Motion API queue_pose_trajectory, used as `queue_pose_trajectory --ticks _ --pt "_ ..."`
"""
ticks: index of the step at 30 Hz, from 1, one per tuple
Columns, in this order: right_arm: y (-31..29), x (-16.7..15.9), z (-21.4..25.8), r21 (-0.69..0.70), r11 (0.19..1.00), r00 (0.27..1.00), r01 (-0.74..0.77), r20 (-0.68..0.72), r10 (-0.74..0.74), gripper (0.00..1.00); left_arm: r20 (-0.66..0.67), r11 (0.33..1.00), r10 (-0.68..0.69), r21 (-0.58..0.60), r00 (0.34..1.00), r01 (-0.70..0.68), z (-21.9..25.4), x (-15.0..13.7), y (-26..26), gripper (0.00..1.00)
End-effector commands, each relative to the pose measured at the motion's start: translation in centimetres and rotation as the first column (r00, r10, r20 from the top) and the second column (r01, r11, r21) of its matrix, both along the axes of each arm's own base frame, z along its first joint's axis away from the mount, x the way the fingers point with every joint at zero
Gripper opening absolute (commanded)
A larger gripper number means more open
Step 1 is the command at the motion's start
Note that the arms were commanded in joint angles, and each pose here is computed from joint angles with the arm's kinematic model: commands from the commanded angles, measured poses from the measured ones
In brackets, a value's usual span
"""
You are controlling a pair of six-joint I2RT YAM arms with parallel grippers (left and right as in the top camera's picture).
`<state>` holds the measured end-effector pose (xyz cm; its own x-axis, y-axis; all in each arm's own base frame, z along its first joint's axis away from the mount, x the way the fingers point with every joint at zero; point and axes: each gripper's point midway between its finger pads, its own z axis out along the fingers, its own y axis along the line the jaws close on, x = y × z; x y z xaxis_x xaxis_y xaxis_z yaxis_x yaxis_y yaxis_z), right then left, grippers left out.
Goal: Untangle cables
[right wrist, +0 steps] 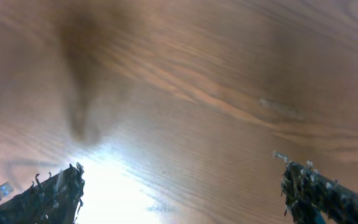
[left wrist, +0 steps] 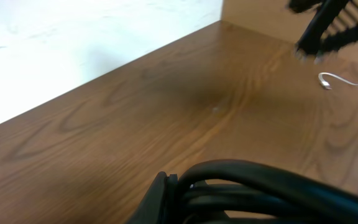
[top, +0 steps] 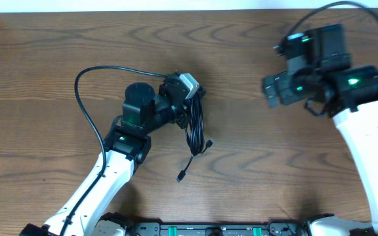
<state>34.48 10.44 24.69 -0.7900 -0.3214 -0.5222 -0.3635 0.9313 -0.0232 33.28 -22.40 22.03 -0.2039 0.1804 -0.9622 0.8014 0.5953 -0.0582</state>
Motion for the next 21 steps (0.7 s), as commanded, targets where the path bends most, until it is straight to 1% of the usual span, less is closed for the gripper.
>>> queue_pose_trajectory --ticks 1,5,7,8,9,10,12,14,15,16,20,21 --pt "3.5 -1.6 -1.7 -0.064 0.992 0.994 -0.111 -0.011 0.110 0.99 0.006 0.996 -0.085 -0.032 0.996 0.085 1.0 -1.0 -1.0 0.07" --pt "6.4 -2.9 -4.0 -0.058 0.982 0.983 -0.180 -0.034 0.178 0.99 0.001 0.988 -0.148 -0.051 0.989 0.148 1.2 -2.0 -1.6 0.07" --pt "7.6 -3.5 -4.3 -0.051 0.976 0.977 -0.210 -0.034 0.208 0.99 0.018 0.988 -0.148 -0.042 0.989 0.149 1.3 -1.9 -1.6 0.07" --pt "8.1 -3.7 -4.2 -0.054 0.973 0.975 -0.223 -0.030 0.222 0.99 0.033 0.992 -0.124 -0.026 0.992 0.125 1.2 -1.4 -1.3 0.07" --pt "8.7 -3.8 -4.0 -0.055 0.971 0.973 -0.231 -0.015 0.231 0.99 0.046 0.999 -0.051 0.002 0.998 0.050 0.9 -0.3 -0.4 0.07" --pt "9.2 -3.9 -3.7 -0.058 0.970 0.972 -0.235 0.003 0.236 0.99 0.054 0.998 0.052 0.033 0.997 -0.053 0.6 1.2 0.7 0.07" --pt "9.7 -3.9 -3.3 -0.065 0.970 0.971 -0.234 0.030 0.236 0.99 0.096 0.967 0.225 0.102 0.970 -0.234 0.0 3.4 3.2 0.07" --pt "9.9 -3.8 -3.1 -0.061 0.970 0.970 -0.236 0.040 0.239 0.99 0.149 0.918 0.337 0.170 0.930 -0.359 -0.4 4.7 5.4 0.07" --pt "10.0 -3.8 -3.1 -0.059 0.970 0.970 -0.236 0.043 0.239 0.99 0.164 0.901 0.364 0.187 0.917 -0.391 -0.4 5.0 6.0 0.07" --pt "10.0 -3.7 -3.0 -0.054 0.972 0.971 -0.230 0.047 0.233 0.99 0.198 0.854 0.431 0.225 0.880 -0.469 -0.6 5.7 7.5 0.07" --pt "10.2 -3.5 -2.8 -0.038 0.976 0.974 -0.216 0.057 0.218 0.99 0.264 0.703 0.596 0.285 0.758 -0.652 -0.8 6.9 11.5 0.07" --pt "10.2 -3.5 -2.8 -0.038 0.976 0.974 -0.215 0.057 0.217 0.99 0.267 0.692 0.605 0.290 0.750 -0.661 -0.9 6.9 11.8 0.07"
